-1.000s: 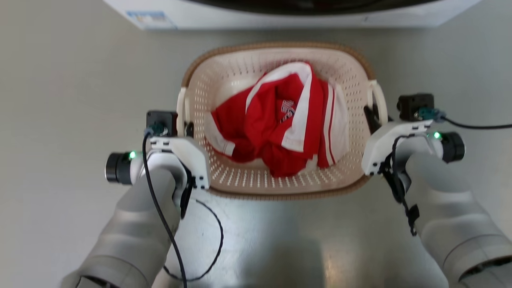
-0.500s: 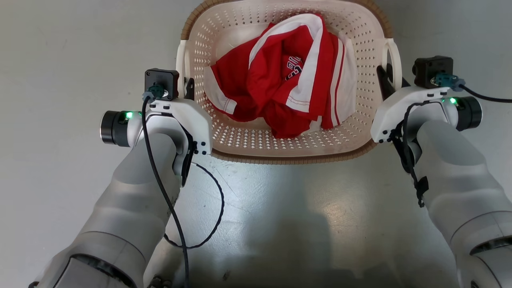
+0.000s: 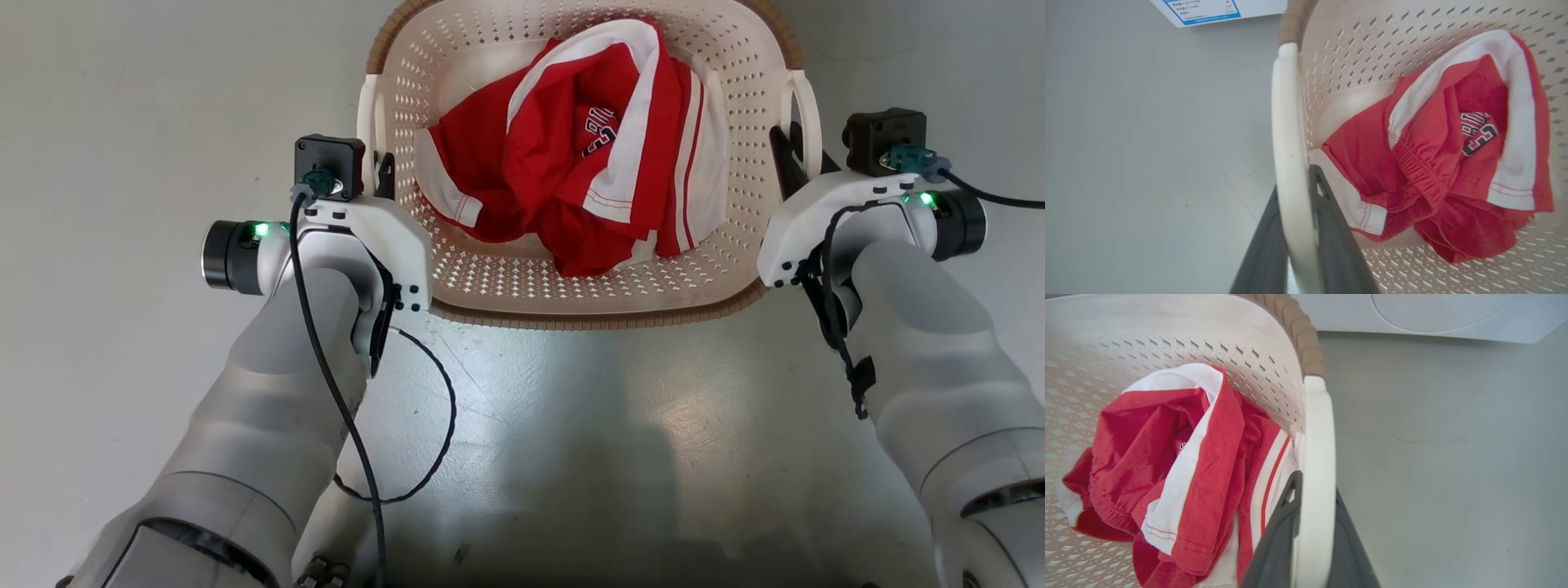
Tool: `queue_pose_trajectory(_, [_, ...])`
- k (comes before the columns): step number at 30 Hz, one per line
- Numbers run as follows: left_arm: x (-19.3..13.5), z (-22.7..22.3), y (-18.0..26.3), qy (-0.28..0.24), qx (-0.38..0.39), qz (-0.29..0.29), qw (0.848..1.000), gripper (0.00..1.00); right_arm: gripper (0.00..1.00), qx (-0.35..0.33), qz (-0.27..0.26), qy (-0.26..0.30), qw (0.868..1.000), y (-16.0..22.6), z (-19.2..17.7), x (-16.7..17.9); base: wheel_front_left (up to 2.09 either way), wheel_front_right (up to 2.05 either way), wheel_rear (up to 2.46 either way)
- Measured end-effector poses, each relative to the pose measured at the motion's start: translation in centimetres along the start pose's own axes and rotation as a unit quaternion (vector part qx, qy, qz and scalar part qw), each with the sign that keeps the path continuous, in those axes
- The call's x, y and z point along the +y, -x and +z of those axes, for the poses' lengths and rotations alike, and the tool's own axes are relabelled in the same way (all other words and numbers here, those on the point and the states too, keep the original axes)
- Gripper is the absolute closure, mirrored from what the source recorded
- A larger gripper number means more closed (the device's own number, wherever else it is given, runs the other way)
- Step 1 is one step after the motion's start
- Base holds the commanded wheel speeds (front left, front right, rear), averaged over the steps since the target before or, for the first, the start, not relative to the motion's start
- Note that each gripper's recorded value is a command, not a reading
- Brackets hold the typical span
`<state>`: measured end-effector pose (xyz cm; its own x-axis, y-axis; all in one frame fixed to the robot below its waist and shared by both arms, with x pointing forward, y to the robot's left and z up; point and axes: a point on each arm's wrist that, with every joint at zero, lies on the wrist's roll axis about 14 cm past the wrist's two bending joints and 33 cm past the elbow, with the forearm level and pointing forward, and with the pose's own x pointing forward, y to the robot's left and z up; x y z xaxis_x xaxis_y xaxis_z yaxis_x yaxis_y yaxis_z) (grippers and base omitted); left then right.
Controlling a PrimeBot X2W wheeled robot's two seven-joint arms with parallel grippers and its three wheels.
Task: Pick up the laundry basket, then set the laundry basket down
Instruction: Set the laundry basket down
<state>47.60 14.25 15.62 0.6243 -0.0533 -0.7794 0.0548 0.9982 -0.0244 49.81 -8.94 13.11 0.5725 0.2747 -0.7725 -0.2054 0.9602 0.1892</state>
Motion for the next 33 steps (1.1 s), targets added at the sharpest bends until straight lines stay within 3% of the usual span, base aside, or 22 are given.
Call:
queue_pose_trajectory(4, [0.1,-0.3,-0.2,0.001,0.003,0.002,1.0,1.0,1.0,-0.004,0.0,0.003,1.0,-0.4,0.4,-0.1,0.0,0.0,0.0])
queue_pose_trajectory(5, [0.2,-0.3,-0.2,0.001,0.002,0.002,1.0,1.0,0.91,-0.006,0.0,0.002,1.0,-0.5,0.5,-0.1,0.0,0.0,0.0])
queue_pose_trajectory(6, [0.2,-0.3,-0.3,0.0,0.001,0.003,1.0,0.97,0.62,-0.01,0.0,0.002,1.0,-0.5,0.5,-0.1,0.0,0.0,0.0])
queue_pose_trajectory(7, [0.2,-0.2,-0.4,-0.002,0.0,0.002,1.0,0.71,0.43,-0.009,0.0,0.005,1.0,-0.5,0.5,-0.2,0.0,0.0,0.0])
queue_pose_trajectory(8, [0.2,0.0,-0.4,-0.005,-0.002,0.002,1.0,0.55,0.13,-0.008,0.0,0.007,1.0,-0.5,0.4,-0.2,0.0,0.0,0.0])
queue_pose_trajectory(9, [0.1,0.0,-0.4,-0.006,-0.003,0.001,1.0,0.31,0.0,-0.007,-0.001,0.008,1.0,-0.5,0.4,-0.3,0.0,0.0,0.0])
queue_pose_trajectory(10, [0.2,0.1,-0.4,-0.006,-0.003,0.002,1.0,0.04,0.0,-0.007,-0.001,0.008,1.0,-0.4,0.4,-0.3,0.0,0.0,0.0])
queue_pose_trajectory(11, [0.2,0.1,-0.4,-0.007,-0.004,0.002,1.0,0.0,0.0,-0.008,-0.002,0.008,1.0,-0.4,0.5,-0.3,0.0,0.0,0.0])
queue_pose_trajectory(23, [0.6,3.9,0.2,-0.004,-0.054,0.008,0.999,0.0,0.0,-0.029,-0.014,0.004,0.999,0.8,2.5,-0.9,0.0,0.0,0.0])
queue_pose_trajectory(33, [0.5,9.6,5.3,0.013,-0.162,0.006,0.987,0.0,0.0,-0.138,-0.015,0.02,0.99,5.6,8.7,-0.2,0.0,0.0,0.0])
